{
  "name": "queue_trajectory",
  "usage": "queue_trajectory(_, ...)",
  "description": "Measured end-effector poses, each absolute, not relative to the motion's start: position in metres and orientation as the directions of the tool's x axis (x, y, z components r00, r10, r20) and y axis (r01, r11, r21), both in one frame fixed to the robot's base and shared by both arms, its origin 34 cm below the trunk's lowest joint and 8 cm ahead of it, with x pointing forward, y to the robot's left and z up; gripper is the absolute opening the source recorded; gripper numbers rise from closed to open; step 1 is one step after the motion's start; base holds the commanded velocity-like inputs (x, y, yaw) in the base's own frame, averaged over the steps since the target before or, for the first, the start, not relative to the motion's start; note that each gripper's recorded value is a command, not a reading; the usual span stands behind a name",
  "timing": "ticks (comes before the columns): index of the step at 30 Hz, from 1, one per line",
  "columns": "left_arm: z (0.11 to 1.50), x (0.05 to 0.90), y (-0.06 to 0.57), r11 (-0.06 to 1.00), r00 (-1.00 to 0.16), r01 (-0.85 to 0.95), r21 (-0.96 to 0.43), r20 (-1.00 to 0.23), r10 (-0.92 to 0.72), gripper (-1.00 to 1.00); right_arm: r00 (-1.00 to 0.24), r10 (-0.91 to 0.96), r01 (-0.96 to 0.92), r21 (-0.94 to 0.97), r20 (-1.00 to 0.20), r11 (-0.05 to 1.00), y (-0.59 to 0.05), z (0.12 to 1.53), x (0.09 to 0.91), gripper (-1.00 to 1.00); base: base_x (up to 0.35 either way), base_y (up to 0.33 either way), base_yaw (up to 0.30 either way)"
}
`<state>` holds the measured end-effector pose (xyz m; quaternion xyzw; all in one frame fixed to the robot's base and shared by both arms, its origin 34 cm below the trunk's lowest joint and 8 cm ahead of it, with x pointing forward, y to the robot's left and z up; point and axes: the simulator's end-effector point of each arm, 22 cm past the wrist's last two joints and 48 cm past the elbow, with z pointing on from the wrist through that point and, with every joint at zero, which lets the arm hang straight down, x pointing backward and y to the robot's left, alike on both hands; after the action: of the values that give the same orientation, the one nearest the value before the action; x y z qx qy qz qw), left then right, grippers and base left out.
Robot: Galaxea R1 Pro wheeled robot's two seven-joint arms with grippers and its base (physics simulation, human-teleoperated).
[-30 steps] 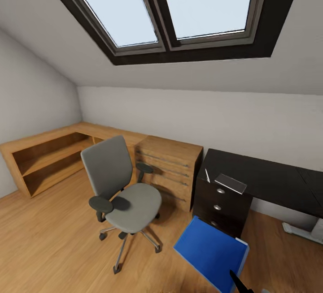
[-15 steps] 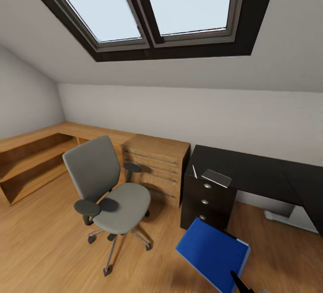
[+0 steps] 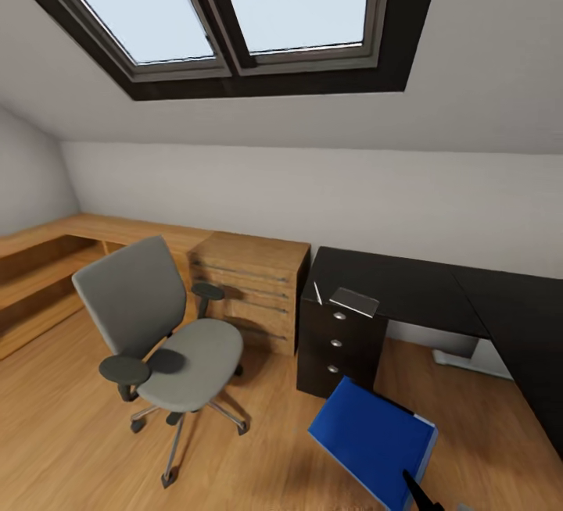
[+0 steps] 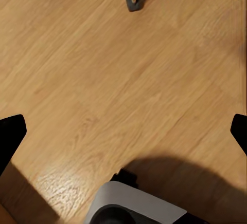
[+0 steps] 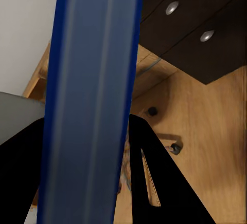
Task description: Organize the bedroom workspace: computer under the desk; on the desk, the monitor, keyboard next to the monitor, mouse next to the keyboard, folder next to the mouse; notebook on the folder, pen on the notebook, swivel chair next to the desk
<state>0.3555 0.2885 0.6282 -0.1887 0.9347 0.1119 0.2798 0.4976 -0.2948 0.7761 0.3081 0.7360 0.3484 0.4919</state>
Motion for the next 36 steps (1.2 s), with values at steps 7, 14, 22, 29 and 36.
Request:
queue_trajectory(7, 0.6276, 0.3546, 0.2892, 0.903, -0.77, -0.418, 0.105, -0.568, -0.291, 1.0, -0.326, 0.794, 0.116, 0.813, -0.512, 0.571, -0.2957, 0.7738, 0.4967, -1.0, 0.024, -0.017, -0.209)
queue_trajectory(14, 0.6285, 0.3551, 0.2909, 0.9, -0.76, -0.424, 0.104, -0.581, -0.291, 1.0, -0.32, 0.787, 0.118, 0.802, -0.527, 0.585, -0.299, 0.7721, 0.4956, -1.0, 0.248, -0.152, -0.21)
queue_trajectory(22, 0.6267, 0.3527, 0.2904, 0.9, -0.764, -0.422, 0.106, -0.576, -0.29, 1.0, -0.321, 0.784, 0.122, 0.797, -0.532, 0.591, -0.2992, 0.7694, 0.4947, -1.0, 0.235, -0.19, -0.245)
queue_trajectory(29, 0.6267, 0.3528, 0.2919, 0.899, -0.763, -0.425, 0.108, -0.577, -0.291, 1.0, -0.327, 0.781, 0.122, 0.796, -0.532, 0.593, -0.2981, 0.7682, 0.4941, -1.0, 0.03, -0.028, -0.284)
queue_trajectory(36, 0.6337, 0.3513, 0.2922, 0.899, -0.763, -0.425, 0.108, -0.577, -0.292, 1.0, -0.332, 0.779, 0.115, 0.797, -0.532, 0.593, -0.2964, 0.7759, 0.493, -1.0, 0.002, -0.002, -0.178)
